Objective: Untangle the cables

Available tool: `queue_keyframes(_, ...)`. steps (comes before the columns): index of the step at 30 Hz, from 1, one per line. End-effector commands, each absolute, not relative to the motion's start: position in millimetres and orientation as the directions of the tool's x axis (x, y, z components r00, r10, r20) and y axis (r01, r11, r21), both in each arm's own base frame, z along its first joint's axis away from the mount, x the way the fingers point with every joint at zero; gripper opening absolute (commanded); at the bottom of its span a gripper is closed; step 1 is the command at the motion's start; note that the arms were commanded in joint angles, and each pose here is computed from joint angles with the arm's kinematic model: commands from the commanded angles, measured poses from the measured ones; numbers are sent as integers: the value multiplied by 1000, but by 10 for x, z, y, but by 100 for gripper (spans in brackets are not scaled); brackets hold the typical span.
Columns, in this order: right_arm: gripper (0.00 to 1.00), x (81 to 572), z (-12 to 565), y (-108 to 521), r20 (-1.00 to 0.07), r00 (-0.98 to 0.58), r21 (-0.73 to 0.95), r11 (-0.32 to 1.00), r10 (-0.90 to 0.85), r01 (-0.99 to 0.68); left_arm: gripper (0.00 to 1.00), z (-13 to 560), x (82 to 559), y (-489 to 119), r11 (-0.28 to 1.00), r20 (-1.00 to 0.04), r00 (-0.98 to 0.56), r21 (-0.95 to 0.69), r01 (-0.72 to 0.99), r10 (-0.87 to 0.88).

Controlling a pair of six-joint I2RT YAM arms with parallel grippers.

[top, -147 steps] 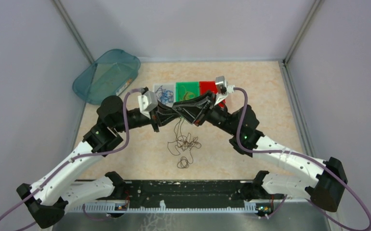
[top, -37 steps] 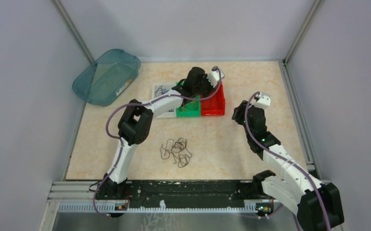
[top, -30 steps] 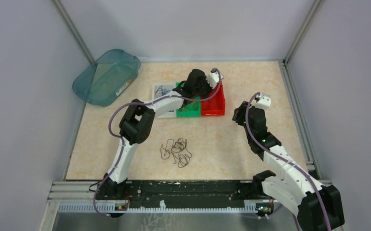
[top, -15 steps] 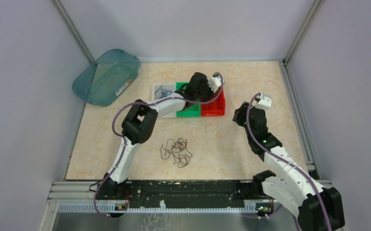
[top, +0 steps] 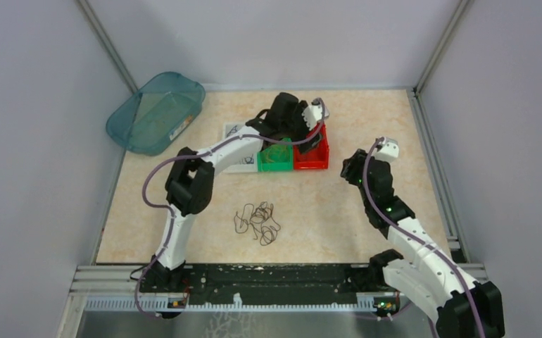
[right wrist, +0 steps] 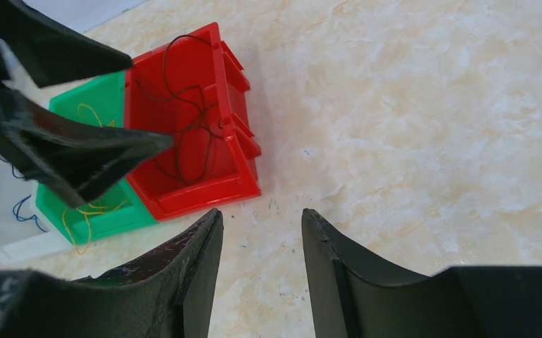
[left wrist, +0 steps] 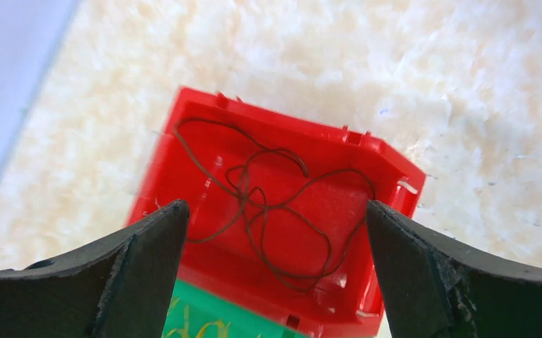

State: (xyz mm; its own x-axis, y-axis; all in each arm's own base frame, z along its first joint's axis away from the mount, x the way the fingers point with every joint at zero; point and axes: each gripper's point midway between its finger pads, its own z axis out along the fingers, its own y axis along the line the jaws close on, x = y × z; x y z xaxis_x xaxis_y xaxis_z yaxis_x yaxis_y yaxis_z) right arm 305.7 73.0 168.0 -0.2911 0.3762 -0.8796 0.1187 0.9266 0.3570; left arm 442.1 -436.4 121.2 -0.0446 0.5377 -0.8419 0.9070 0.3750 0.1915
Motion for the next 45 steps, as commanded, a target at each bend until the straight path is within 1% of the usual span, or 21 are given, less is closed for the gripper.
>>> queue_keyframes(1,46,3114,2081,744,-878,-200,425,901,434,86,100,2278,4294,-4350,340,-896,82,248,907,437)
queue_keyframes(5,46,3110,2123,795,-876,-195,440,897,441,53,100,2748,4149,-4259,320,-905,121,266,909,408)
queue_keyframes(8,48,3121,2143,934,-875,-226,443,896,428,-16,100,2992,4035,-4039,314,-907,118,258,914,403)
queue_keyframes(9,51,3122,2146,996,-874,-238,446,894,424,-44,100,3022,3995,-3928,312,-909,101,241,919,404)
queue_keyframes(12,71,3086,2146,1260,-879,-276,441,883,388,-160,100,3032,3846,-3496,307,-917,27,161,938,399)
queue_keyframes(13,74,3064,2145,1363,-884,-287,431,880,368,-198,100,3041,3767,-3326,299,-920,10,137,944,391)
queue_keyframes(14,76,3036,2124,1473,-893,-299,411,881,337,-235,100,3110,3633,-3145,284,-925,18,135,949,379)
queue_keyframes(15,77,3005,2121,1578,-900,-304,397,877,313,-271,100,3059,3544,-2987,276,-923,17,132,952,385)
queue_keyframes(17,78,2932,2086,1794,-903,-323,392,853,284,-344,100,2924,3302,-2710,247,-905,51,169,954,422)
queue_keyframes(19,78,2886,2009,1950,-893,-354,408,828,277,-383,100,2664,3016,-2527,197,-873,54,169,966,484)
queue_keyframes(21,77,2847,1926,2051,-888,-376,413,817,264,-402,98,2443,2798,-2413,190,-858,5,120,974,514)
queue_keyframes(23,75,2823,1864,2092,-887,-382,414,813,260,-408,94,2157,2609,-2334,203,-843,-74,42,978,532)
queue_keyframes(25,74,2815,1833,2098,-883,-386,422,812,267,-404,89,1981,2496,-2297,204,-830,-120,-8,979,545)
queue_keyframes(26,73,2811,1819,2091,-882,-388,422,814,267,-400,86,1903,2467,-2282,211,-819,-147,-33,977,554)
queue_keyframes(28,72,2801,1796,2068,-882,-392,417,821,261,-391,85,1708,2403,-2239,211,-782,-195,-84,974,592)
queue_keyframes(32,70,2775,1807,2008,-888,-385,401,833,251,-382,96,1258,2376,-2141,221,-677,-273,-164,961,684)
queue_keyframes(33,70,2777,1814,1992,-890,-381,397,837,250,-377,96,1164,2326,-2111,210,-650,-283,-189,959,706)
queue_keyframes(35,70,2778,1817,1961,-893,-377,388,845,245,-369,91,1000,2331,-2087,213,-618,-293,-201,956,730)
queue_keyframes(39,70,2787,1803,1913,-896,-375,374,859,238,-350,88,797,2336,-2141,220,-565,-281,-174,960,776)
queue_keyframes(43,69,2802,1760,1866,-896,-373,368,871,240,-324,86,624,2263,-2133,224,-477,-267,-148,963,837)
queue_keyframes(45,69,2801,1747,1870,-895,-374,371,870,242,-325,83,591,2213,-2153,223,-464,-273,-160,962,843)
